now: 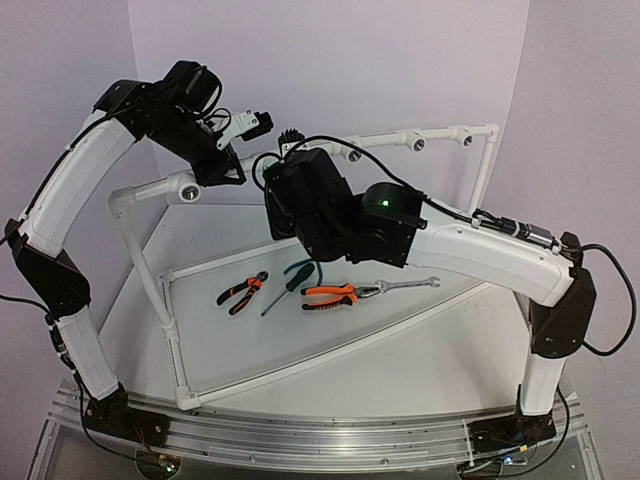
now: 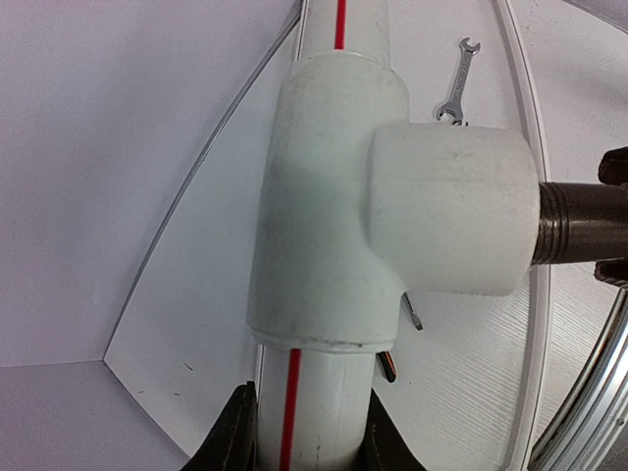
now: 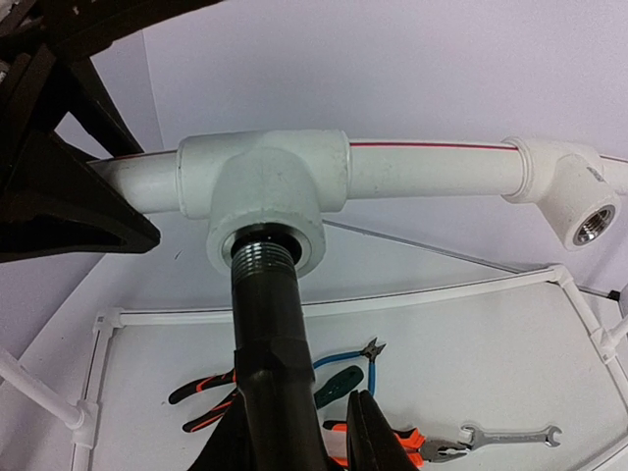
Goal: Install the water faucets
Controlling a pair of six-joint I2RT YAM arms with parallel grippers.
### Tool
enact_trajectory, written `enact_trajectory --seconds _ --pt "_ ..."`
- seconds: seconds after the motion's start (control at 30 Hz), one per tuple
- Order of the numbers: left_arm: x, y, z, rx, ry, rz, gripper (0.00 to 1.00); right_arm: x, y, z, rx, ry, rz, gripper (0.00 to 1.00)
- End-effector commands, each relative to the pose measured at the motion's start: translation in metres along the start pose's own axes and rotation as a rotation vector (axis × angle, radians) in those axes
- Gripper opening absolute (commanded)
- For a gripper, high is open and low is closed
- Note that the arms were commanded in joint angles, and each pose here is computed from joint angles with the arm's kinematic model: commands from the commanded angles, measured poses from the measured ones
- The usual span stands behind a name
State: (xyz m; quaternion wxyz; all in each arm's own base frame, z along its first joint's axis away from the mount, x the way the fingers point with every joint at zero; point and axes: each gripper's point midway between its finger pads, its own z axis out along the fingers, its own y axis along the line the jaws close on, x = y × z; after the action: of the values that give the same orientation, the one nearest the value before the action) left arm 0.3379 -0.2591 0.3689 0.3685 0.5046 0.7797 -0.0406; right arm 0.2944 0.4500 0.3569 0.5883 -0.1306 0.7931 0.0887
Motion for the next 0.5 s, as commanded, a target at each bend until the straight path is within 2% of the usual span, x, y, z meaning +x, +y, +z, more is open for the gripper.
enact_trajectory --seconds 0.0,0.47 --pt "0.003 0.021 0.016 -0.069 0.002 -0.527 0.00 -0.038 -0.015 -0.003 0.022 -0.081 0.124 0.00" --pt "0.005 0.019 0.018 -0.080 0.016 -0.512 0.00 -0.049 -0.021 -0.005 0.035 -0.098 0.155 0.00"
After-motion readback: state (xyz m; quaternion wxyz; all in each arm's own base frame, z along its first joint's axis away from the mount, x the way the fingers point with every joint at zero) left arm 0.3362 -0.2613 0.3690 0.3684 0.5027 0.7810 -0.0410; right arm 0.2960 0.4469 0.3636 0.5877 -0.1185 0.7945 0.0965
